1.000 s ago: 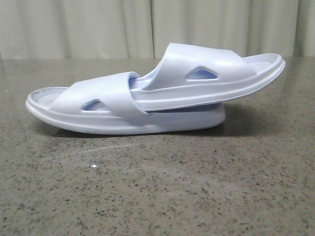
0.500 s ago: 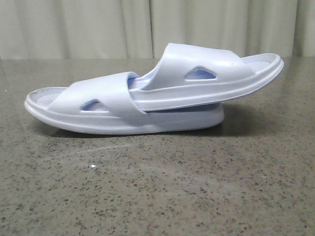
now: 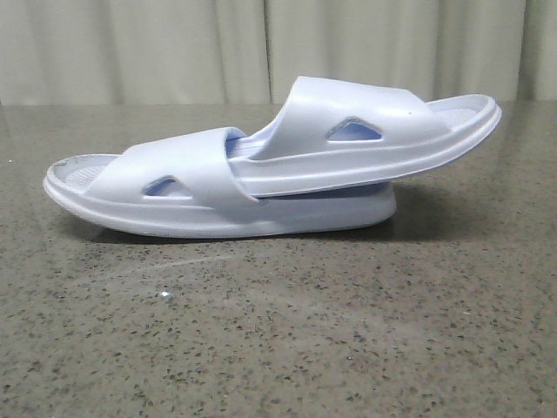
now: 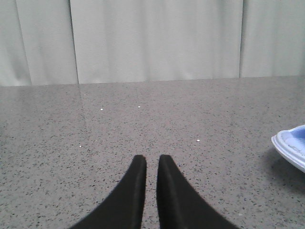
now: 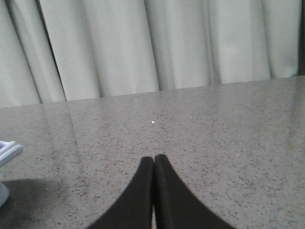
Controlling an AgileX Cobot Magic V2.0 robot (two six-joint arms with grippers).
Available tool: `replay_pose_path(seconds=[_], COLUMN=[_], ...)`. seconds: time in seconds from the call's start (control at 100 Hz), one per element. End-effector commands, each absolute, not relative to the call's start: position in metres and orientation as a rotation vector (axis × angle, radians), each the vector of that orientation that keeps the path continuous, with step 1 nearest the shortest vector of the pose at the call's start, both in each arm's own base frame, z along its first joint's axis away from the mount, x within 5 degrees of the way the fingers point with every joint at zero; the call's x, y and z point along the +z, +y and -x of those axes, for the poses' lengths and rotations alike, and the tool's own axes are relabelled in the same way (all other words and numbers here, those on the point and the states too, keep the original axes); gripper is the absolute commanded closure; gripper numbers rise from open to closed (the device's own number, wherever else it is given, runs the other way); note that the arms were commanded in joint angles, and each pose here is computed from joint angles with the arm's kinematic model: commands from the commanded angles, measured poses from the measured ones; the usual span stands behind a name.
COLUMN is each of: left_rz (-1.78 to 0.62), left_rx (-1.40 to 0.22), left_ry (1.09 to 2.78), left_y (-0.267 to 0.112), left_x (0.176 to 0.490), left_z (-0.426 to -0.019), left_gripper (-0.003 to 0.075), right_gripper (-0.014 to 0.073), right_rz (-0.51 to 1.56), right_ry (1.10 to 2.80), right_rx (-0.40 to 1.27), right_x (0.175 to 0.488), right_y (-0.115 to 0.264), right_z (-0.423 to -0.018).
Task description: Insert blue slippers together front up
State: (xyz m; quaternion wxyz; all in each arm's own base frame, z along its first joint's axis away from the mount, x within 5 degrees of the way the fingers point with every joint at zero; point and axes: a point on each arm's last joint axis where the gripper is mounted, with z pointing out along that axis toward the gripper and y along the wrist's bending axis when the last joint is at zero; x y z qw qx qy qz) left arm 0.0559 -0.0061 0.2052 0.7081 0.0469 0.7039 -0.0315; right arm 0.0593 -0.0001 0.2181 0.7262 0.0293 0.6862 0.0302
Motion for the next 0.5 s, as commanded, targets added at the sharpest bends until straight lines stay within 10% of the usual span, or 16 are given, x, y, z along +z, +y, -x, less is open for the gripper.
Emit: replay_pose_path(seconds=[0.0,0.49], left_rz=[-0.088,-0.088], left_rx=[-0.086,-0.086], left_ry=[1.458,1.458], left_y=[-0.006,-0.006], left_x=[0.212,0.212], left_z=[-0.053,-0.053], left_gripper=[0.0704,0.0704], right_gripper=[0.0702,0.0702], right_rz=[-0.073,-0.101], right_ry=[1.435,1.462], right_rx=[0.037,0.059], right_x=[0.229,0.206], right_y=[-0.002,-0.002], right_z=[-0.056,-0.055])
